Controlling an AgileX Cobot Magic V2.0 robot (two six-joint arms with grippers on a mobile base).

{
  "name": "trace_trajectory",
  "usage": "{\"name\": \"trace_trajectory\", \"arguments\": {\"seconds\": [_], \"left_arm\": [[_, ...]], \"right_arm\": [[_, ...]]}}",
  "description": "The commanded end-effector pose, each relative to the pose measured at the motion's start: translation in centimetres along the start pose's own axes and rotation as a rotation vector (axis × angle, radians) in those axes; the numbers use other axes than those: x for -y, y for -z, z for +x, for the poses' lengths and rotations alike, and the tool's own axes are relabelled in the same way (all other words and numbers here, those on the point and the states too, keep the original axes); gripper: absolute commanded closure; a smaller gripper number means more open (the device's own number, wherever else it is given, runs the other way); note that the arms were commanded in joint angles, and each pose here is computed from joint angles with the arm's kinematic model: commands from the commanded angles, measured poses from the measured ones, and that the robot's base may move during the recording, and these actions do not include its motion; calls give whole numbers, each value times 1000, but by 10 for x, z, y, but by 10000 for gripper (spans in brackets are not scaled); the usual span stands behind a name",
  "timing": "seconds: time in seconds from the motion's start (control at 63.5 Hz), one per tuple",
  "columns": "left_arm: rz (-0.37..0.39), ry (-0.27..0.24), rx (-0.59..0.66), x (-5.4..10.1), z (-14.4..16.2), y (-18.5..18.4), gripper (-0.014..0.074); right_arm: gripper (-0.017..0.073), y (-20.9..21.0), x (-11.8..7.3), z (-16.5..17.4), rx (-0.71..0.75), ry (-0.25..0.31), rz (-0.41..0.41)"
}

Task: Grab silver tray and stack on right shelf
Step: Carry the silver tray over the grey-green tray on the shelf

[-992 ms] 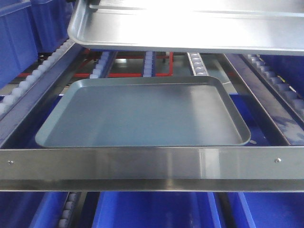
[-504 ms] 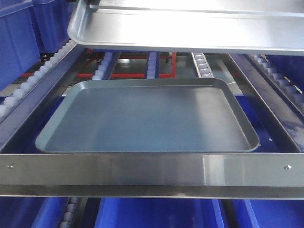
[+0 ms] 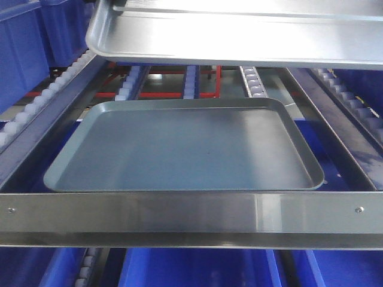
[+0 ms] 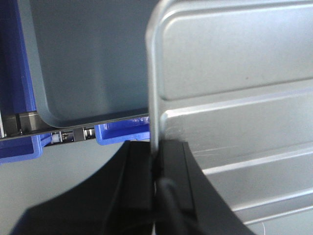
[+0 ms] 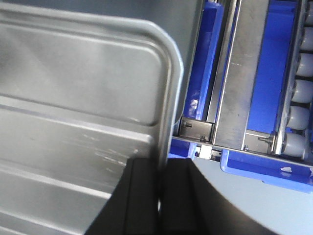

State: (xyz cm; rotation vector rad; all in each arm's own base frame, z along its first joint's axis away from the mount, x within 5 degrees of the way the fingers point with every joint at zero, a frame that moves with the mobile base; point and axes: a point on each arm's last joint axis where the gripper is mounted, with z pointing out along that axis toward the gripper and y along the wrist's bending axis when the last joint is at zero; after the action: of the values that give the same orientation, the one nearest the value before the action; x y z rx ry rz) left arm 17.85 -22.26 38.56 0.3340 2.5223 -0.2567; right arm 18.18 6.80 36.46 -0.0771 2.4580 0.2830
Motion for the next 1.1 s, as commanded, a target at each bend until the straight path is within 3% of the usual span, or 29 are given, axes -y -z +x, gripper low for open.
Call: {"name": "trace_trajectory", "arguments": {"seconds": [0.0, 0.347, 0.551, 0.693, 0.929, 1.087], "left_arm": [[-25, -16, 63, -9, -6, 20, 687], [-27, -19, 74, -9, -7, 20, 687], [-66, -30, 111, -15, -12, 20, 687], [-86, 17, 115, -32, -22, 15, 687], [-81, 133, 165, -76, -53, -5, 687], [-129, 125, 110, -92, -63, -41, 687]], "right_arm": [[503, 14, 3, -12, 111, 44, 29], [503, 14, 2, -14, 141, 45, 19], [503, 14, 1, -19, 169, 45, 9], [503, 10, -5, -37, 150, 47, 13], [503, -28, -17, -78, 96, 59, 29], [503, -70, -20, -89, 27, 62, 46]]}}
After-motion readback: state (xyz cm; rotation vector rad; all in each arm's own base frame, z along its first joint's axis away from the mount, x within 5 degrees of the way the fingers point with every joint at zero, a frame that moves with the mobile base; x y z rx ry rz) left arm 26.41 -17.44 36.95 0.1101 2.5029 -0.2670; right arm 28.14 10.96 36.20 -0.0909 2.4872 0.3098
